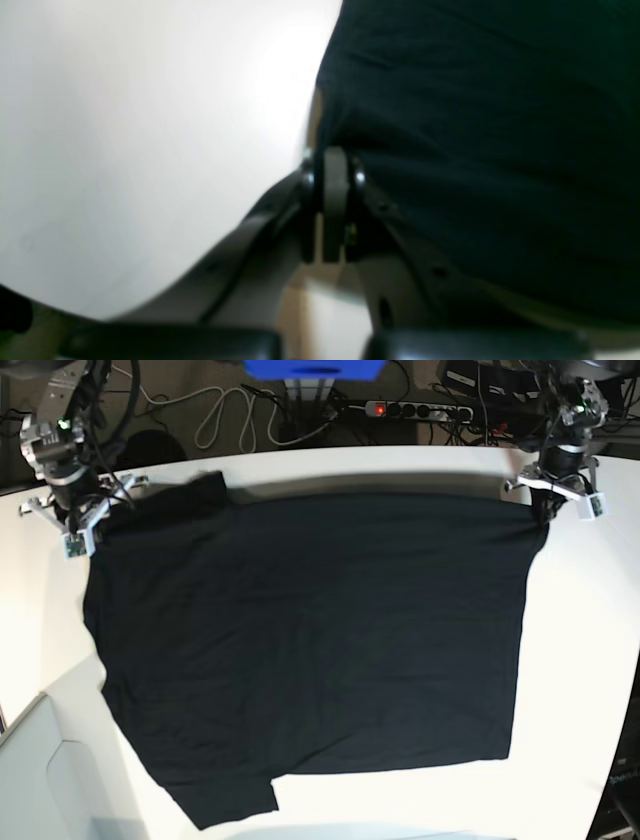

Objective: Fold the T-shirt properly
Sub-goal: 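Close both grippers on the shoulder corners of the shirt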

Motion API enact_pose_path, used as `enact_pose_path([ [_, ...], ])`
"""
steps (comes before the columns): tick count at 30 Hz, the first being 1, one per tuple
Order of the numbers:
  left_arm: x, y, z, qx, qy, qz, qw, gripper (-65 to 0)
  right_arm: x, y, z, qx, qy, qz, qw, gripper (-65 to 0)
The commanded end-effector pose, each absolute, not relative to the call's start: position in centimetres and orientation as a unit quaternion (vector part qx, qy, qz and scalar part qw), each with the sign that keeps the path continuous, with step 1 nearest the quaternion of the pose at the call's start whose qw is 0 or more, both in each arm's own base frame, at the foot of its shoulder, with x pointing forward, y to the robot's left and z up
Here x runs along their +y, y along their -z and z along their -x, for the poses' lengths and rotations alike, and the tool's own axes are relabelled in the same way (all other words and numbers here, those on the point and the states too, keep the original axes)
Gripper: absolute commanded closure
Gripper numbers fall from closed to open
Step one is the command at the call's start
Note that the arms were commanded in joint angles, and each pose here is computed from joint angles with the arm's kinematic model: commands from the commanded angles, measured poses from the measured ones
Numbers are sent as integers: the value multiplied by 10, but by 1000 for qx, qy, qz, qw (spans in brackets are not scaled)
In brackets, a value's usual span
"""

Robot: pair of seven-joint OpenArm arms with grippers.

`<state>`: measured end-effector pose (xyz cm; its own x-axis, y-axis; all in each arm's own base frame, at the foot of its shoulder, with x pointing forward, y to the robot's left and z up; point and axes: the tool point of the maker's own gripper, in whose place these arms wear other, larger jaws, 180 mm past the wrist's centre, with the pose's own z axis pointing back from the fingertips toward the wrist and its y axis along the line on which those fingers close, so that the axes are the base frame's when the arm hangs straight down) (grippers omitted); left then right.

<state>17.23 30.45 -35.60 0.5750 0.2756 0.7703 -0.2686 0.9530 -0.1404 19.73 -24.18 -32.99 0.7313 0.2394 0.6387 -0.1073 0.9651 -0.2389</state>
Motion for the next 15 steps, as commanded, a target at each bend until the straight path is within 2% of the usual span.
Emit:
enact_pose_path([
  [1,309,345,-179,-454,-147,-3,879,0,-242,321,-202,-368,-104,99,919,-2],
  [15,309,339,-192,-469,-149,0,870,0,-247,312,-214,-383,-108,108,911,-2],
])
